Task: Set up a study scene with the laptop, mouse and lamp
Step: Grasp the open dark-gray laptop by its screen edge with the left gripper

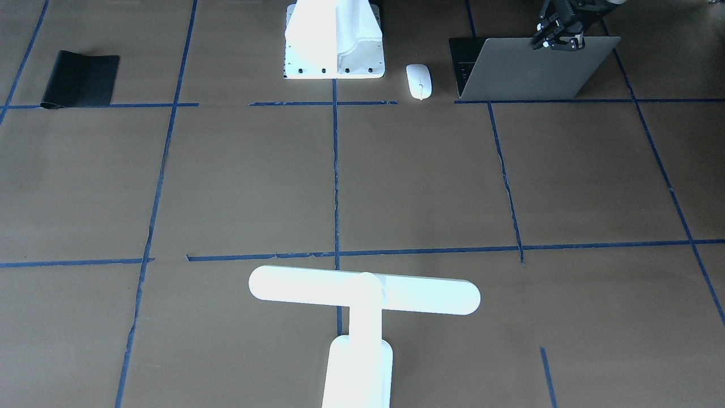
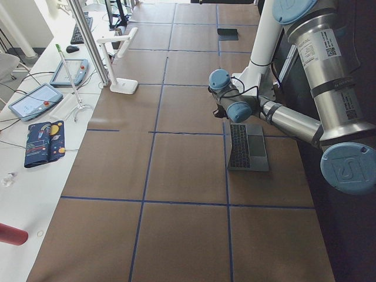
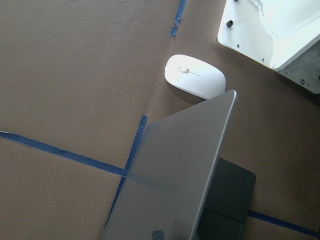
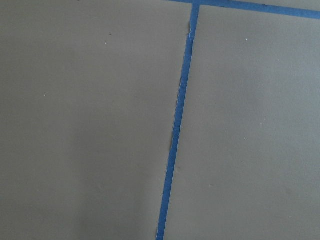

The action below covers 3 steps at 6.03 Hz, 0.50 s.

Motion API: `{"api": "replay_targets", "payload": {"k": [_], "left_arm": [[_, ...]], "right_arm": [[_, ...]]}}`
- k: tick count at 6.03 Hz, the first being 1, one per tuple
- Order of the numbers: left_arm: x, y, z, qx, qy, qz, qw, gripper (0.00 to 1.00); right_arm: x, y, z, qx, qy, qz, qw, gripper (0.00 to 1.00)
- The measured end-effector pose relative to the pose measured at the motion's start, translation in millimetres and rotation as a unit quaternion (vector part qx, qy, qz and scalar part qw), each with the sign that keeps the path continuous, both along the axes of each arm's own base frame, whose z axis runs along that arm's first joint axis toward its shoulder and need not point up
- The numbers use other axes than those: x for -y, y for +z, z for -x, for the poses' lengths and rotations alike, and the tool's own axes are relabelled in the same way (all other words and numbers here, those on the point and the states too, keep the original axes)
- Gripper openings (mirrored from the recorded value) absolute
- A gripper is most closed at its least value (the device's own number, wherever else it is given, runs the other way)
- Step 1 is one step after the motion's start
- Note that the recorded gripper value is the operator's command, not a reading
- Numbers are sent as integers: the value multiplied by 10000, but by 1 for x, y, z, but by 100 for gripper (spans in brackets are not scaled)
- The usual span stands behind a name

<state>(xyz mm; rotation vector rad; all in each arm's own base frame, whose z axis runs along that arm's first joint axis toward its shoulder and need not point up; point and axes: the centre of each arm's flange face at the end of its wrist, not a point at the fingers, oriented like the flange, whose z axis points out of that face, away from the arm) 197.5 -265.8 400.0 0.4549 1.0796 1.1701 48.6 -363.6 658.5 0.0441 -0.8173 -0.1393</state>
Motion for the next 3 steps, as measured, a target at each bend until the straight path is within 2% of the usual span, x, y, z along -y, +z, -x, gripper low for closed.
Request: {"api": "replay_targets", "payload": {"k": [3], "left_arm": [[17,-11,11,-123,-278,-161,9994,0]], "right_arm": [[0,0,0,-2,1,3,10000,100]]}}
